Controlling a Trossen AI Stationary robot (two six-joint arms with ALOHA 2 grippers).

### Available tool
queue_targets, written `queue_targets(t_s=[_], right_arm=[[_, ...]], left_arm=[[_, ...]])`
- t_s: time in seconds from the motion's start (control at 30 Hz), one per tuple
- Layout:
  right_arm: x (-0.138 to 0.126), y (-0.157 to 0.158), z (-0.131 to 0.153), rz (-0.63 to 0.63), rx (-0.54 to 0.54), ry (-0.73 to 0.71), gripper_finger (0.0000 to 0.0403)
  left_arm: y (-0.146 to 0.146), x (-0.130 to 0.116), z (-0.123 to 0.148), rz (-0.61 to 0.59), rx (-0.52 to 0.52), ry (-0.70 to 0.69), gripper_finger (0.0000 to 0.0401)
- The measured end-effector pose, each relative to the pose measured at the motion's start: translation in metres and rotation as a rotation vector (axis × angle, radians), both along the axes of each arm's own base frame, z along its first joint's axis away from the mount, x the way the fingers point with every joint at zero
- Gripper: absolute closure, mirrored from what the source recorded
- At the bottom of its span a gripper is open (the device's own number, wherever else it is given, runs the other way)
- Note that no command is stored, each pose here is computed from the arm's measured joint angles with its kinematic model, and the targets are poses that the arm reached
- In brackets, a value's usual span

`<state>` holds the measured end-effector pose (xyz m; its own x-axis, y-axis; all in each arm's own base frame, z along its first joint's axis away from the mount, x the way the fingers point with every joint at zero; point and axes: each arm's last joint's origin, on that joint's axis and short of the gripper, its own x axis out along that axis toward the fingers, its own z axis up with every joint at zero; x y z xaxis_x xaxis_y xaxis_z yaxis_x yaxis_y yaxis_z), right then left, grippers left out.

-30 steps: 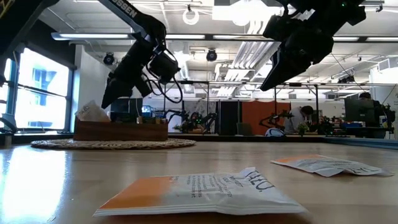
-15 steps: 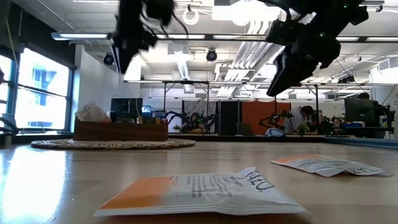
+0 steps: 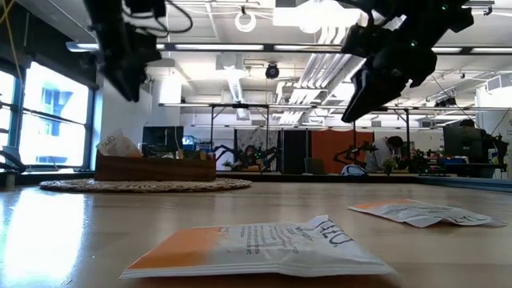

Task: Pick & Place Tea
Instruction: Put the orange tea bag into the left section of the wooden organizer

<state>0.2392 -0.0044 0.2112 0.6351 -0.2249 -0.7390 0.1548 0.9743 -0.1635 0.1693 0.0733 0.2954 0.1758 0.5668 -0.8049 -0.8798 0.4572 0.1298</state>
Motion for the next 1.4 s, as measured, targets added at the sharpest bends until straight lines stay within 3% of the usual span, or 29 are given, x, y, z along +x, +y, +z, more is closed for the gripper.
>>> queue_targets(t_s=[0.17, 0.33, 0.43, 1.17, 1.4], right_arm=[[0.002, 0.0, 0.001, 0.012, -0.01, -0.019, 0.0274], [0.003, 0.0, 0.002, 0.019, -0.017, -0.03, 0.0274], [0.003, 0.0, 0.002, 0.019, -0.017, -0.03, 0.0274], [0.003, 0.0, 0.002, 0.019, -0.017, -0.029, 0.0274], [0.003, 0.0, 0.002, 0.017, -0.015, -0.03, 0.0274]], left_arm=[[-0.002, -0.001, -0.045, -0.024, -0.072, 0.022, 0.0298], [0.0, 0.001, -0.064, 0.0, -0.03, 0.082, 0.0298], [0.002, 0.003, -0.063, 0.016, 0.012, 0.08, 0.0298], [0.002, -0.005, -0.064, 0.11, 0.061, 0.137, 0.0298], [-0.001, -0.011, -0.089, 0.167, 0.045, 0.13, 0.0298]])
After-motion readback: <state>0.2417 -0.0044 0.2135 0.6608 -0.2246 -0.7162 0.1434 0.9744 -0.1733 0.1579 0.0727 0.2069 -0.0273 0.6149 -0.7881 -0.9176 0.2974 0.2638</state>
